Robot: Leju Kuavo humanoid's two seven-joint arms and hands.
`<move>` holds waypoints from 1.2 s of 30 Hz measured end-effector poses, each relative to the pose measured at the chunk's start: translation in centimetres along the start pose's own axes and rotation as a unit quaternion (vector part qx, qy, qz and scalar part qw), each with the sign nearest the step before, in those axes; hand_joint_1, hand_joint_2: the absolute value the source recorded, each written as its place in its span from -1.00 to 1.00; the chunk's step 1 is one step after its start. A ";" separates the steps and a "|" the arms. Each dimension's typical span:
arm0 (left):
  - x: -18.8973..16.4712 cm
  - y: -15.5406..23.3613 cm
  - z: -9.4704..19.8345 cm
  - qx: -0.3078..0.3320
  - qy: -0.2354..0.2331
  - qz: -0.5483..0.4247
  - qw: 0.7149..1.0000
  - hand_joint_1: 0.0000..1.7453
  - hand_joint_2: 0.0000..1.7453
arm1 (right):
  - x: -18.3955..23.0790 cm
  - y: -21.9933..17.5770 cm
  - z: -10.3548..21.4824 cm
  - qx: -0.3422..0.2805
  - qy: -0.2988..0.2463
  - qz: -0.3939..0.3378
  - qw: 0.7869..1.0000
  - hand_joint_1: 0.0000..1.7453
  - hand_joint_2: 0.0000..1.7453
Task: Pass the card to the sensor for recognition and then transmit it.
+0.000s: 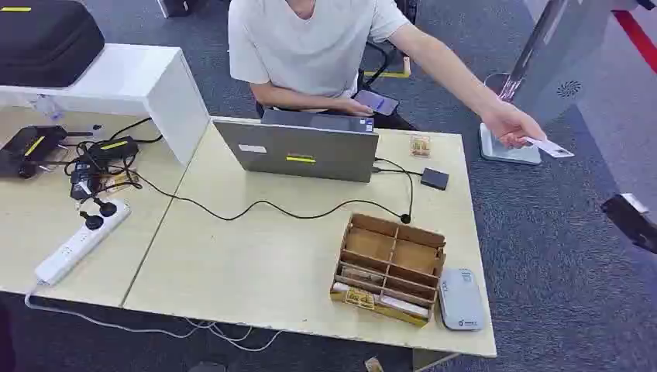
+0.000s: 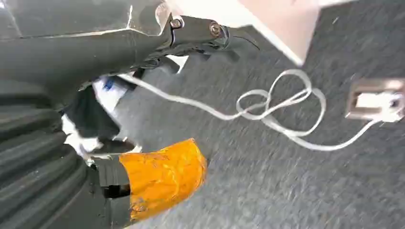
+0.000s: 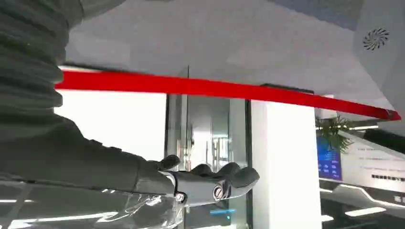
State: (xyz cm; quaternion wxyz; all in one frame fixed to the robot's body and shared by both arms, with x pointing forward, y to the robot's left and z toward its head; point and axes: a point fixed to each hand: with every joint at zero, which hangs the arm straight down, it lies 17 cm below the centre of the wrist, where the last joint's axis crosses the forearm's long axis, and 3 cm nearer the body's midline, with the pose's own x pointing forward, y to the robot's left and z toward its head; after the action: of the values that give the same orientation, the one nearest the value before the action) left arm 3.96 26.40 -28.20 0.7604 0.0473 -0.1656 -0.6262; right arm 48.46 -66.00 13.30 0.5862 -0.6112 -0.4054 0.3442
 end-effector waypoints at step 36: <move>4.2 -7.4 2.3 -0.193 -0.029 0.073 0.978 -1.00 1.00 | 31.1 -3.3 1.6 -0.038 -0.233 -0.076 0.969 1.00 1.00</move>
State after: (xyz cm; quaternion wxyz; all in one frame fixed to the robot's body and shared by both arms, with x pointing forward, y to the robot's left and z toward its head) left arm -3.05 21.05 -27.27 0.7936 -0.1306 -0.0672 -0.5905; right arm 60.24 -37.40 18.20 0.4765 -0.5030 -0.5889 0.4161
